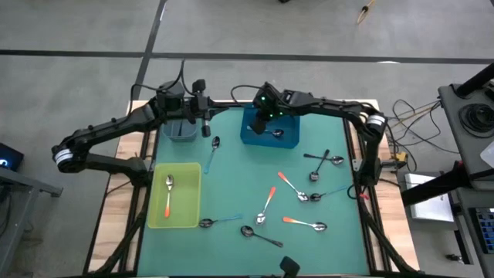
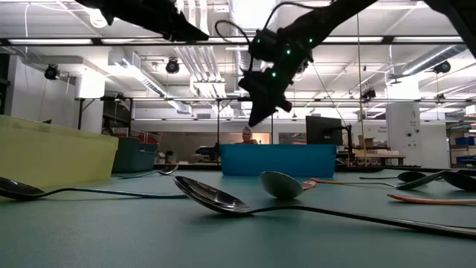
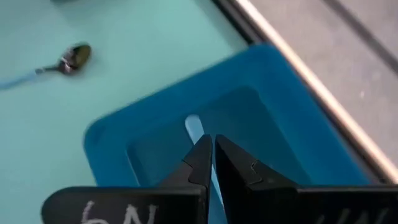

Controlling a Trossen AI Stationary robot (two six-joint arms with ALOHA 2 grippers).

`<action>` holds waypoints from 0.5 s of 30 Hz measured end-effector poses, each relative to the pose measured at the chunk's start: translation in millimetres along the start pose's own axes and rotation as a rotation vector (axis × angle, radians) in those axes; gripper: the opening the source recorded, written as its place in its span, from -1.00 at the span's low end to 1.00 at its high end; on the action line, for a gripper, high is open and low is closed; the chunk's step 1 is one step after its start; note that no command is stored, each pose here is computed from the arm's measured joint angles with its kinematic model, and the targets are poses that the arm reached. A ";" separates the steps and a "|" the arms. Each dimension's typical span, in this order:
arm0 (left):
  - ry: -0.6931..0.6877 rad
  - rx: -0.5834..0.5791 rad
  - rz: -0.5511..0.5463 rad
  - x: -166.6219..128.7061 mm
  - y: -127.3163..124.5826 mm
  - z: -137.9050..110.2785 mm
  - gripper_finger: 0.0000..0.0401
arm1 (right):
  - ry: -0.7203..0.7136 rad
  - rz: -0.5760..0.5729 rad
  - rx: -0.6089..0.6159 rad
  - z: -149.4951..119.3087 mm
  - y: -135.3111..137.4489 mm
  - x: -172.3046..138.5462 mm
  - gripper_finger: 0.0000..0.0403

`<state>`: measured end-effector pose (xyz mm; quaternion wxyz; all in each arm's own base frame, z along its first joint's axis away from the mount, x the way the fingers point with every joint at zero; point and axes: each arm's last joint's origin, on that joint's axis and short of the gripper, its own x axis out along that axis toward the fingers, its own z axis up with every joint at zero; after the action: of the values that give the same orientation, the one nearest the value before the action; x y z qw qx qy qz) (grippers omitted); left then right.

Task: Sort silverware by color (type)
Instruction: Put the blue spoon into the dark blue bin

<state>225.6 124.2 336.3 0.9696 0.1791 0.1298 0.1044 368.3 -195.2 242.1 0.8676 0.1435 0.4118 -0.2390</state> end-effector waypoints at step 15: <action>0.010 0.004 0.002 13.7 2.4 -7.6 -1.00 | 0.236 0.118 0.022 -31.2 -0.3 51.2 -0.94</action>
<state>235.9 132.2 327.4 0.9685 0.1807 0.1347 0.1059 375.9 -196.8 182.7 0.8240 0.2042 0.4993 -0.1732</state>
